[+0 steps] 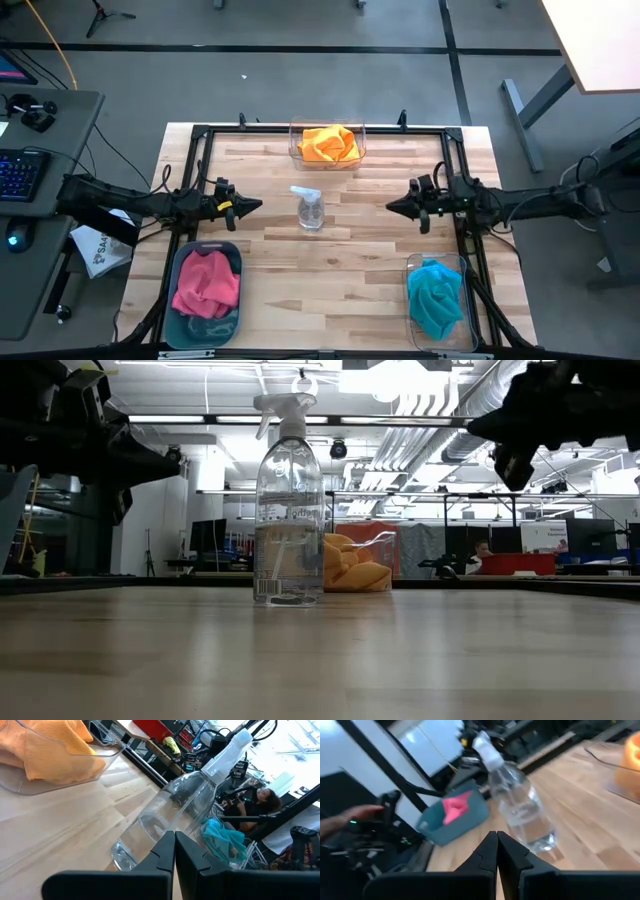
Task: Sort microfiber towel by color & place in baskets
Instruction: Return to Home Position
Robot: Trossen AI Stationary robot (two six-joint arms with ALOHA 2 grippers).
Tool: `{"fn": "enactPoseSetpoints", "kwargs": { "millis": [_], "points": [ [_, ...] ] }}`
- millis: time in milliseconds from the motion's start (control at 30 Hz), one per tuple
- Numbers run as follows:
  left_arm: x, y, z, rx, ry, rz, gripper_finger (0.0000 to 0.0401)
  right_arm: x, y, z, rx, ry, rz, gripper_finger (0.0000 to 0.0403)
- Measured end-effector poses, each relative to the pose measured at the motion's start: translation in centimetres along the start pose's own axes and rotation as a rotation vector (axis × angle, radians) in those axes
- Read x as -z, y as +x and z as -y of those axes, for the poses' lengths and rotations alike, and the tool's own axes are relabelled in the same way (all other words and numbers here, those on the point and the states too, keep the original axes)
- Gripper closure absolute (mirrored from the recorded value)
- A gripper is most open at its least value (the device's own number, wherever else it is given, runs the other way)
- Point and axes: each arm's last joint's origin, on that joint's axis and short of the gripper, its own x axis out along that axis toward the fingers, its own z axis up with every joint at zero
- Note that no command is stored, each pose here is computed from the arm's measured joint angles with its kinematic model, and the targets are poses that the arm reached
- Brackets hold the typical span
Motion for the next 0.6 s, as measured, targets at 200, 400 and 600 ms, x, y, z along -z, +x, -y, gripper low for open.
{"fn": "enactPoseSetpoints", "kwargs": {
  "millis": [200,400,600],
  "points": [
    [-0.1,0.0,0.0,0.003,-0.002,0.003,0.0401,2.1,-1.1,0.7,-0.077,0.054,0.062,0.0403],
    [-0.2,-0.2,0.1,0.016,-0.007,0.016,0.0401,3.5,-1.9,1.4,-0.071,0.052,0.105,0.0403],
    [-0.2,-0.4,0.0,0.006,-0.002,0.004,0.0401,3.6,-2.1,1.5,-0.032,-0.021,0.124,0.0403]
  ]
}}
